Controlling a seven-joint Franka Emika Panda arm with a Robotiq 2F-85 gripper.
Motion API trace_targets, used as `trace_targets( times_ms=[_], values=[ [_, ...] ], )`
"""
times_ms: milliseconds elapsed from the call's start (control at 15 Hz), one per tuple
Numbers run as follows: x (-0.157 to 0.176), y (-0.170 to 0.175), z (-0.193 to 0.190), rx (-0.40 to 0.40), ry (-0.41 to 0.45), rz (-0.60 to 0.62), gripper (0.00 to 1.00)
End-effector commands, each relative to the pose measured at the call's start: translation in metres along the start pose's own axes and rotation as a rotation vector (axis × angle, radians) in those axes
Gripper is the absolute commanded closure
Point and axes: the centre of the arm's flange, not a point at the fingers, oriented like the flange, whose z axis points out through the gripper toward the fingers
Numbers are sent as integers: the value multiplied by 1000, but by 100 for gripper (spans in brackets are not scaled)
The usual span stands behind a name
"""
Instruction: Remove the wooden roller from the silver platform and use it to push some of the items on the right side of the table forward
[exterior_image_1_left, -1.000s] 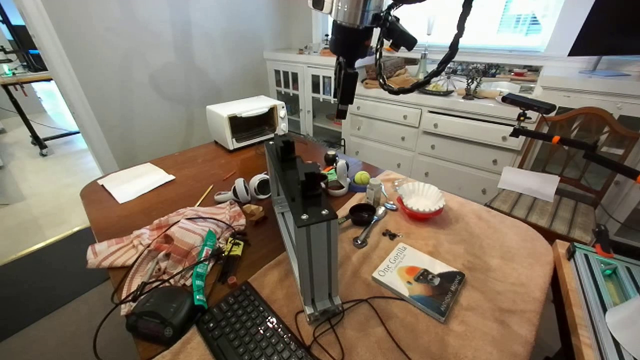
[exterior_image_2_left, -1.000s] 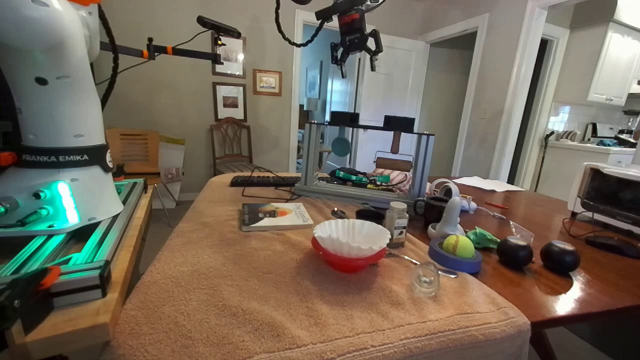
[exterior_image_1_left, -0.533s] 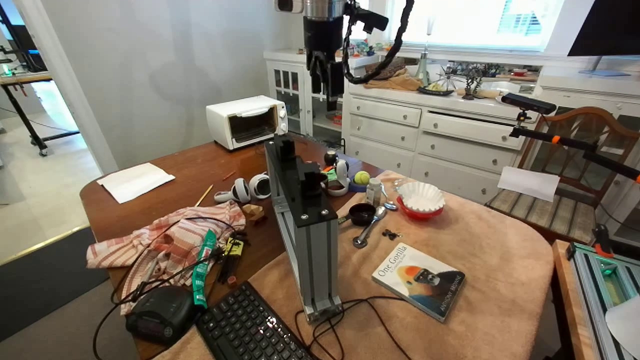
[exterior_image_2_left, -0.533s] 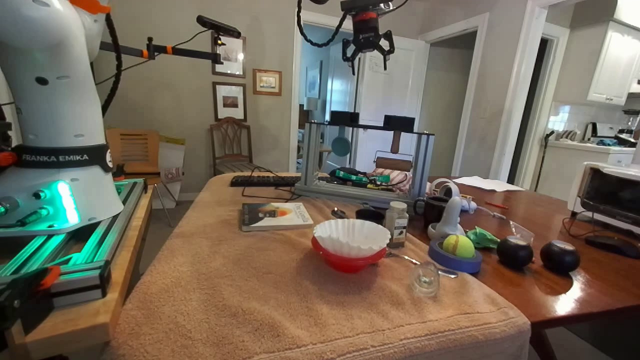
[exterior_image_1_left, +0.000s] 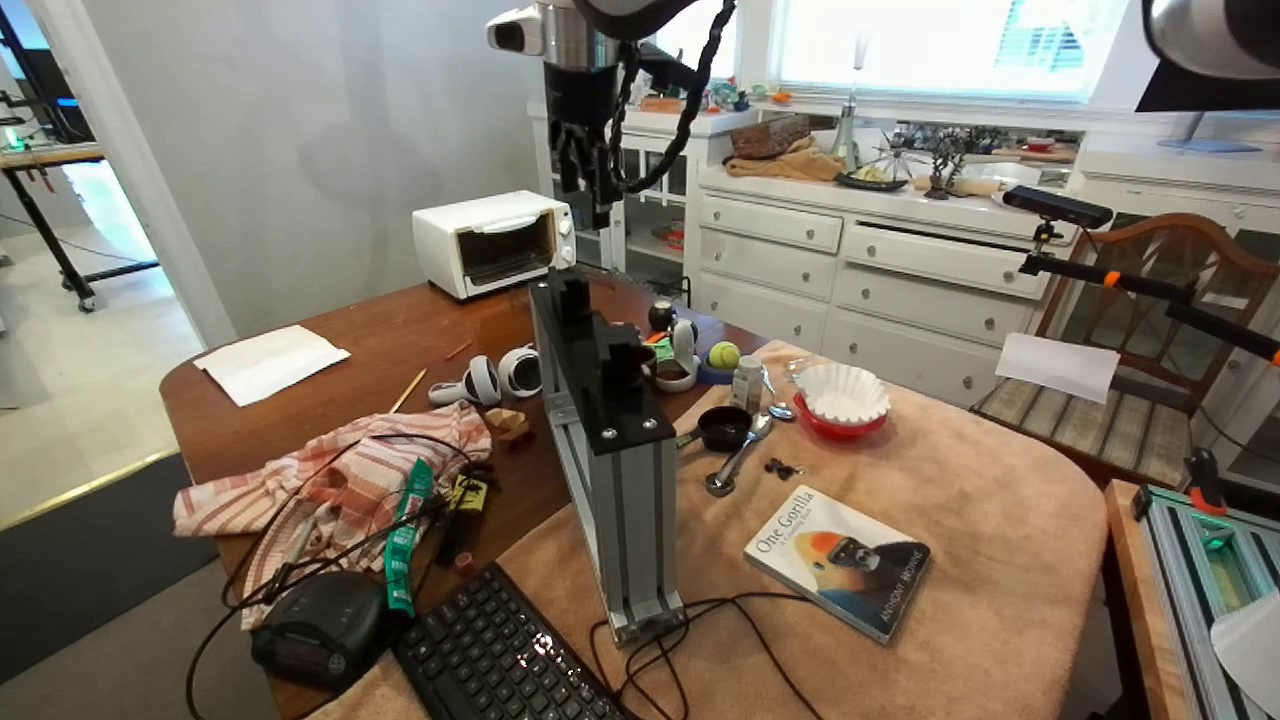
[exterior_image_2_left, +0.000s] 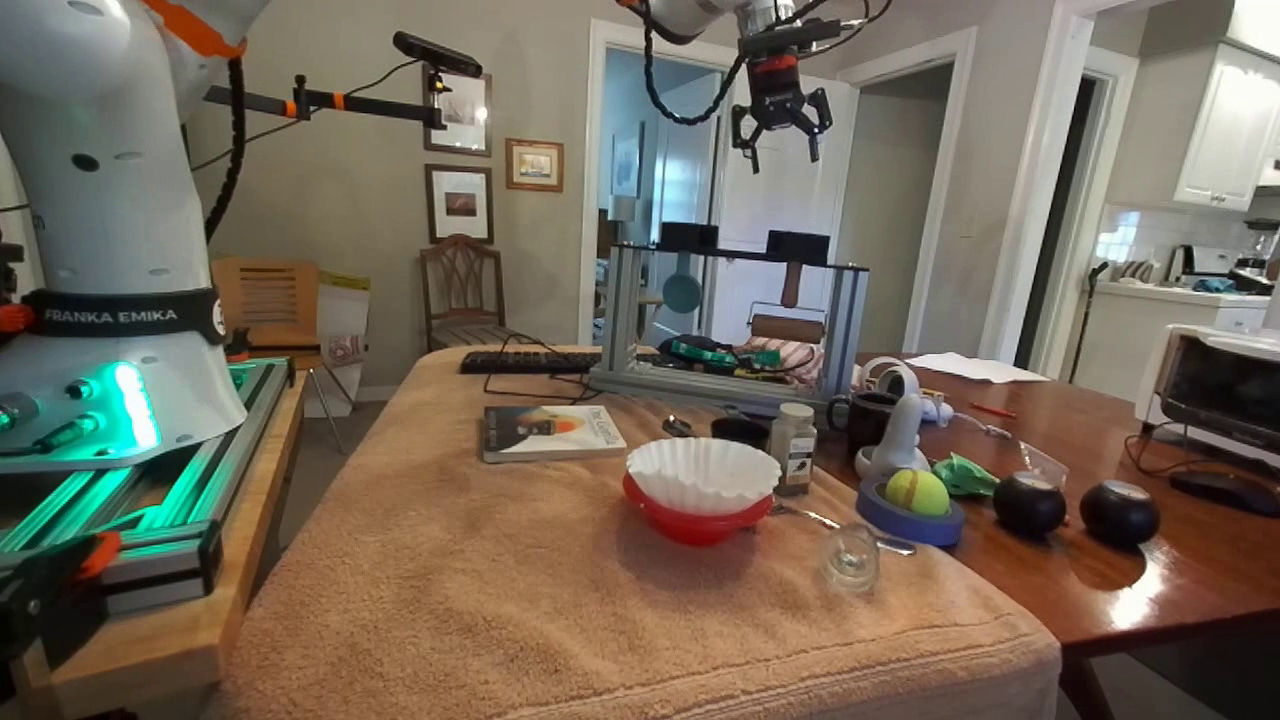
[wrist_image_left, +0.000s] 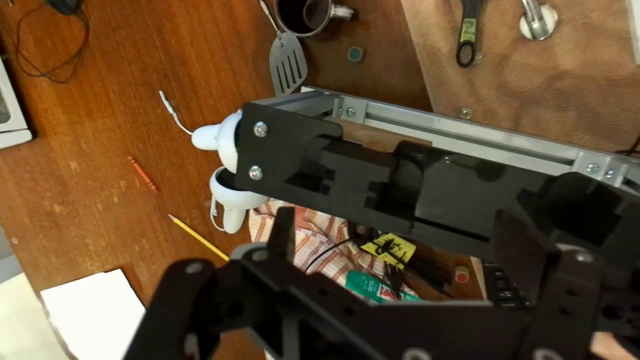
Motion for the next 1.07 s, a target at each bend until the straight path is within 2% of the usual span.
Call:
trace_targets(
  times_ms=[0, 133, 200, 400, 800, 1000],
  values=[
    [25, 48, 16, -51, -18, 67, 0],
    [25, 54, 23, -55, -35, 114, 0],
    [1, 23, 20, -38, -4, 72, 0],
    [6, 24, 21, -58, -6, 81, 0],
    [2, 36, 47, 58, -101, 12, 0],
    [7, 39, 60, 135, -109, 3, 0]
  ],
)
